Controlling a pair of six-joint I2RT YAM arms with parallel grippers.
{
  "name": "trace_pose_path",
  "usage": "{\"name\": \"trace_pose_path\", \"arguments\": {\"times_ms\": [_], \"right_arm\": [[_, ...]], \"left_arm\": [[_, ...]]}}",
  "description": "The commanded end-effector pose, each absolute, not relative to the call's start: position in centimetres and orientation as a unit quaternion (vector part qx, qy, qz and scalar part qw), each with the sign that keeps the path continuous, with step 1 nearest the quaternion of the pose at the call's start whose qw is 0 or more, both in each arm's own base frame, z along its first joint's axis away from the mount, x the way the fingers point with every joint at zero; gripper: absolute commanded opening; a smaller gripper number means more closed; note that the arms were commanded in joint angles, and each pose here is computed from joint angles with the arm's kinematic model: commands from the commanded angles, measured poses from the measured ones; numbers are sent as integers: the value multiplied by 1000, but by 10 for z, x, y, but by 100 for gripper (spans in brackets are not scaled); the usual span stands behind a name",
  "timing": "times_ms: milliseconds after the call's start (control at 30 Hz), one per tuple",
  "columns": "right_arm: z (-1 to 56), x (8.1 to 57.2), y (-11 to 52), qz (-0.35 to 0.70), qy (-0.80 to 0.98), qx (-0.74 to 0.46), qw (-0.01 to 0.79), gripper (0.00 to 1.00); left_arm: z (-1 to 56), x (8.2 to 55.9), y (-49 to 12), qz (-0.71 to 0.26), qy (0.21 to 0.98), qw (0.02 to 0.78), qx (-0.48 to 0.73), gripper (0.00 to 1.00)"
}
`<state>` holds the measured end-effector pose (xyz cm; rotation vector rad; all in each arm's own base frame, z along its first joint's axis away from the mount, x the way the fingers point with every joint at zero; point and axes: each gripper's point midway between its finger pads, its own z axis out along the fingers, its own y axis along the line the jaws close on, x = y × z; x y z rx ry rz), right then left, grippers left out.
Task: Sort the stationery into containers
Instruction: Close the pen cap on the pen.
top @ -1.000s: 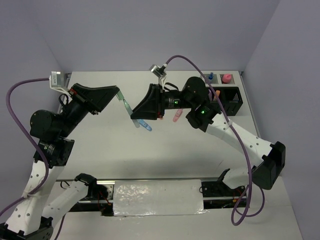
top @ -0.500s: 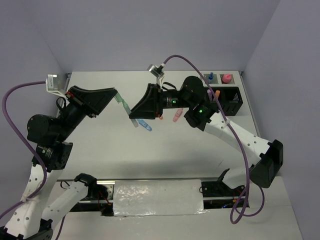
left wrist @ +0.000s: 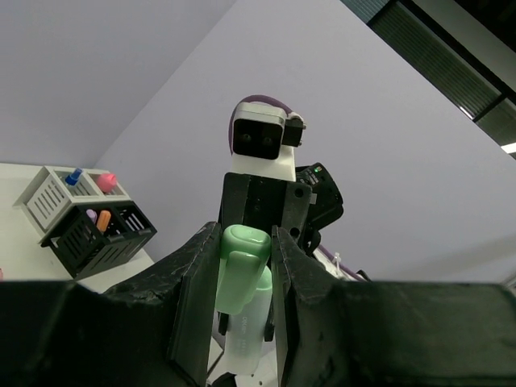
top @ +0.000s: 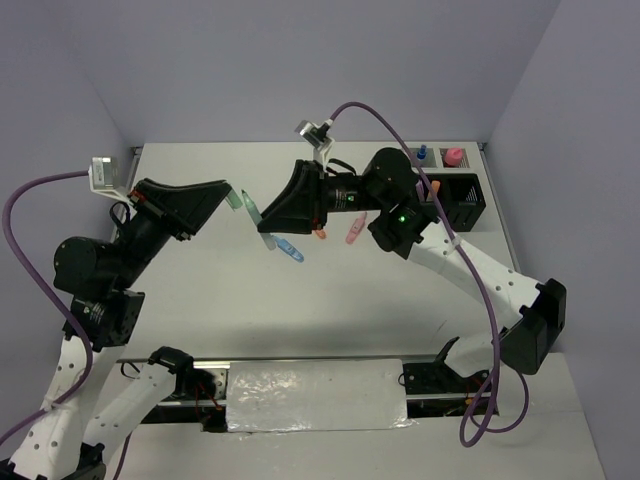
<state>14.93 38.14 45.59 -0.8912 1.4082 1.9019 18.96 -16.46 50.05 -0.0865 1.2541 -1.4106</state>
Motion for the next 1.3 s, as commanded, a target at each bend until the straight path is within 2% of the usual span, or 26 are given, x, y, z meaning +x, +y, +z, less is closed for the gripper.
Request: {"name": "trace_pose_path", "arguments": {"times_ms": [0,367,1267], "right_arm": [[473,144,374,716,509,-345,331,0],[445,151,374,693,549,-330,330,0],[481,148,382,712,511,-354,327,0]], "left_arm": [[520,181,-157,-602,514,610,-32,0],[543,189,-156,-595,498,630,-29,0],[522,197,-168,-615,512,599,-22,0]]}}
